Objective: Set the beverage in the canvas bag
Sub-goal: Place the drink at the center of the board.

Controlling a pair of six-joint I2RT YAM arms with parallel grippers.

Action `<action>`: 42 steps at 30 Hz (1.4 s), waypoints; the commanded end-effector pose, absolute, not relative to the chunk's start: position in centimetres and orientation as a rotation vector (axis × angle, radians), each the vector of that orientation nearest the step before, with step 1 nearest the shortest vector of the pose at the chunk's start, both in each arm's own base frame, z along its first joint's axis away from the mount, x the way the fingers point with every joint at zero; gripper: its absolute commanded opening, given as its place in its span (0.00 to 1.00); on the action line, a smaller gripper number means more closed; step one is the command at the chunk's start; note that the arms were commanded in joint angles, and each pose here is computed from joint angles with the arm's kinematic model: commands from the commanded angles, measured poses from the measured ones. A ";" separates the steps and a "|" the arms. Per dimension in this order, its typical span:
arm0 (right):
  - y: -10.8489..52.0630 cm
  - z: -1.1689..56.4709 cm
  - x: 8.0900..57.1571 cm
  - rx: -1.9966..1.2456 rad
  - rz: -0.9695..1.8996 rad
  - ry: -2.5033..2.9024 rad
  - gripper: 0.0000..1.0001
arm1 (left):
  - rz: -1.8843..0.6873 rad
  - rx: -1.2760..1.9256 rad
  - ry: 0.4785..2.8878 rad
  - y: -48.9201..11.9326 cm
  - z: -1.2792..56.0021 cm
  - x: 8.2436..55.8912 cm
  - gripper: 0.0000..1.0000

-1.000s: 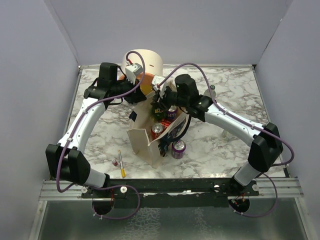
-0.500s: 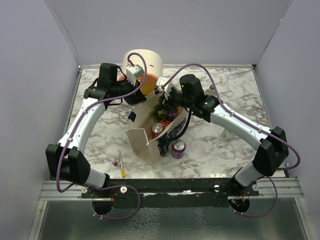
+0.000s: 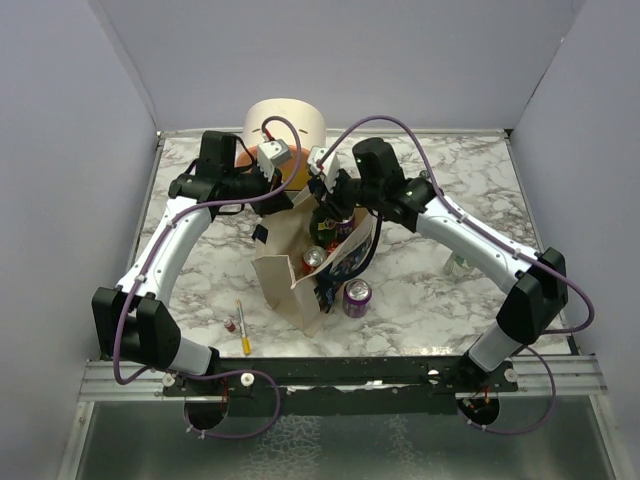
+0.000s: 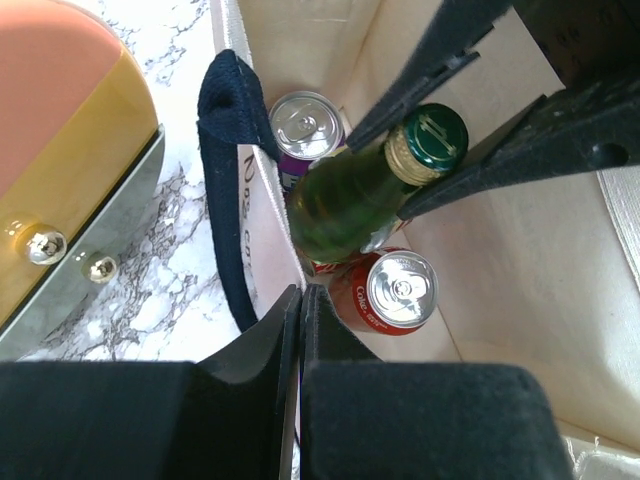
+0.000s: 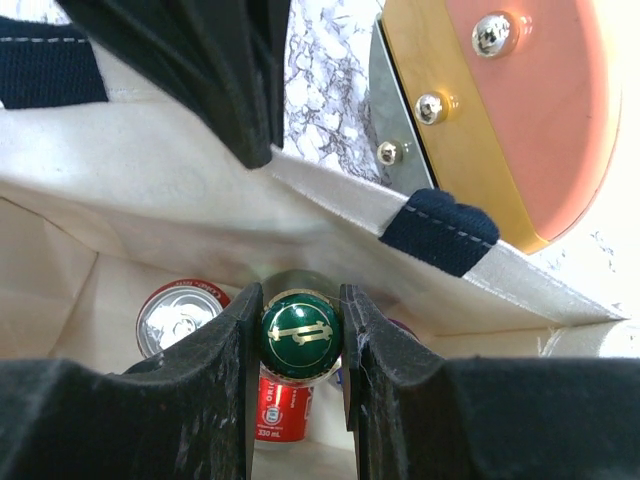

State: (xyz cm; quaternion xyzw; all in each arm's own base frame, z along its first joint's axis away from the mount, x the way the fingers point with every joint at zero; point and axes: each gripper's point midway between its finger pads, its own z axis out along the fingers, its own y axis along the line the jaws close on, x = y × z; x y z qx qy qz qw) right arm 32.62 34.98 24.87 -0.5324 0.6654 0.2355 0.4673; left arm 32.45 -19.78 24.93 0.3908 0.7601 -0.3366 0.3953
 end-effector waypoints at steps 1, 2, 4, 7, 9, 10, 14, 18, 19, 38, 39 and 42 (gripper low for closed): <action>36.4 33.1 34.6 -1.191 0.582 1.444 0.01 | -0.905 1.051 1.926 -20.0 23.6 31.3 0.00; 36.6 33.6 34.7 -1.188 0.587 1.437 0.01 | -0.905 1.054 1.924 -20.0 23.6 31.3 0.00; 36.9 34.6 35.0 -1.175 0.592 1.420 0.01 | -0.902 1.062 1.919 -20.0 23.5 31.4 0.00; 37.5 35.7 35.4 -1.170 0.605 1.394 0.01 | -0.903 1.067 1.916 -20.1 23.4 31.3 0.00; 37.8 35.6 35.4 -1.182 0.612 1.387 0.01 | -0.907 1.067 1.913 -20.1 23.5 31.3 0.00; 37.8 35.4 35.4 -1.188 0.610 1.385 0.02 | -0.907 1.062 1.916 -20.1 23.5 31.3 0.00; 37.8 34.3 35.3 -1.214 0.603 1.388 0.01 | -0.899 1.028 1.944 -20.0 23.7 31.7 0.00; 37.6 32.6 35.0 -1.242 0.603 1.404 0.01 | -0.893 0.998 1.958 -19.9 23.9 31.9 0.00; 37.6 32.2 34.9 -1.247 0.606 1.407 0.01 | -0.891 0.995 1.955 -19.9 24.0 32.0 0.00; 36.5 24.7 34.5 -1.375 0.563 1.551 0.01 | -0.886 0.970 1.962 -19.9 24.0 32.2 0.00; 36.5 24.4 34.2 -1.385 0.575 1.555 0.01 | -0.886 0.970 1.962 -19.9 24.0 32.2 0.00; 36.4 24.0 33.6 -1.400 0.597 1.562 0.01 | -0.879 0.978 1.954 -19.9 24.1 32.3 0.00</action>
